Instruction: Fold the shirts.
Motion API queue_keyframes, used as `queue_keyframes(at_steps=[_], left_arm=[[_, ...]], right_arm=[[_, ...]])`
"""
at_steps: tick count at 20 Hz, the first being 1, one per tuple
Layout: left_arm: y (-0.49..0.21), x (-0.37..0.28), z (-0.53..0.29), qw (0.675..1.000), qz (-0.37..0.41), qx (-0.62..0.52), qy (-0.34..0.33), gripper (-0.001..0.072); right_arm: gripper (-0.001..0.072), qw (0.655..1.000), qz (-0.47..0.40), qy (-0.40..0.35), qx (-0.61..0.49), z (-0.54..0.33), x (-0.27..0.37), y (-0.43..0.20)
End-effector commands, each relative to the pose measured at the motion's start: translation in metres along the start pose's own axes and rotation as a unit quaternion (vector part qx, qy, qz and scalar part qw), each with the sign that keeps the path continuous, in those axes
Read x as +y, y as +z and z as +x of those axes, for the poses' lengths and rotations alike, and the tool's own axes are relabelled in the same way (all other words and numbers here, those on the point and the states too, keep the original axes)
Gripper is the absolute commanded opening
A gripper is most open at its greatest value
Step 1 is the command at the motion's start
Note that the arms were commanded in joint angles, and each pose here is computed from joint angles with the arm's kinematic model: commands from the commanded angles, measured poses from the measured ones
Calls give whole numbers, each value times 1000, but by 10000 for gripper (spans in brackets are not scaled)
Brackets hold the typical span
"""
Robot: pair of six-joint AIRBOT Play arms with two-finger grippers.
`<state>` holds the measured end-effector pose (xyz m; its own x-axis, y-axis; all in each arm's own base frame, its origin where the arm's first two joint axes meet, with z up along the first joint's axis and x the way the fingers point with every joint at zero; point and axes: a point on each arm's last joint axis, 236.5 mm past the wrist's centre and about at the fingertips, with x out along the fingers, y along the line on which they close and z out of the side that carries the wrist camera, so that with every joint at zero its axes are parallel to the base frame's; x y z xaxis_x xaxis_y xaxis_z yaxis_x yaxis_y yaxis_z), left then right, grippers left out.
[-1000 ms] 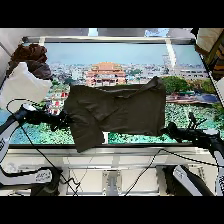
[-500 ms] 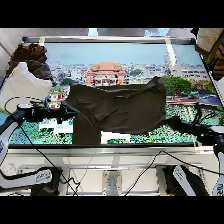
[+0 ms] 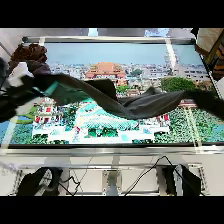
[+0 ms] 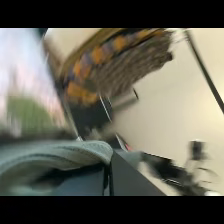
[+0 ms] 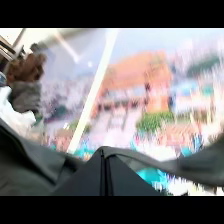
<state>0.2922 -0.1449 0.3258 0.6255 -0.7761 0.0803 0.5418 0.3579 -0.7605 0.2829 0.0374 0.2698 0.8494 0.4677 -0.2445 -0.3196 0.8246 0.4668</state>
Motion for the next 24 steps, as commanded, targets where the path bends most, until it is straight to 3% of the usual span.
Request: queue_keyframes(at_steps=[1, 3, 6, 9, 14, 18, 22, 24], left_arm=[[49, -94, -37, 972, 195, -108, 70, 11], [70, -94, -55, 950, 239, -116, 164, 11], [68, -55, -51, 950, 214, -66, 216, 11], [39, 29, -29, 960, 120, 60, 246, 11], [73, 178, 2, 950, 17, 42, 308, 11], [104, 216, 49, 958, 3, -25, 287, 11], [124, 189, 81, 966, 47, -23, 254, 11], [137, 162, 84, 969, 70, -23, 236, 11]], right_arm=[[18, 987, -141, -3, -83, -40, 83, 73], [17, 963, -217, -75, -142, -66, 98, 117], [17, 945, -251, -127, -169, -81, 91, 157], [18, 970, -178, -97, -131, -49, 39, 164], [18, 999, -15, -37, 30, 60, -75, 102], [18, 996, -14, -60, 58, 150, -106, 76], [17, 996, -33, -57, 66, 171, -103, 74], [17, 991, -53, -90, 89, 158, -112, 74]])
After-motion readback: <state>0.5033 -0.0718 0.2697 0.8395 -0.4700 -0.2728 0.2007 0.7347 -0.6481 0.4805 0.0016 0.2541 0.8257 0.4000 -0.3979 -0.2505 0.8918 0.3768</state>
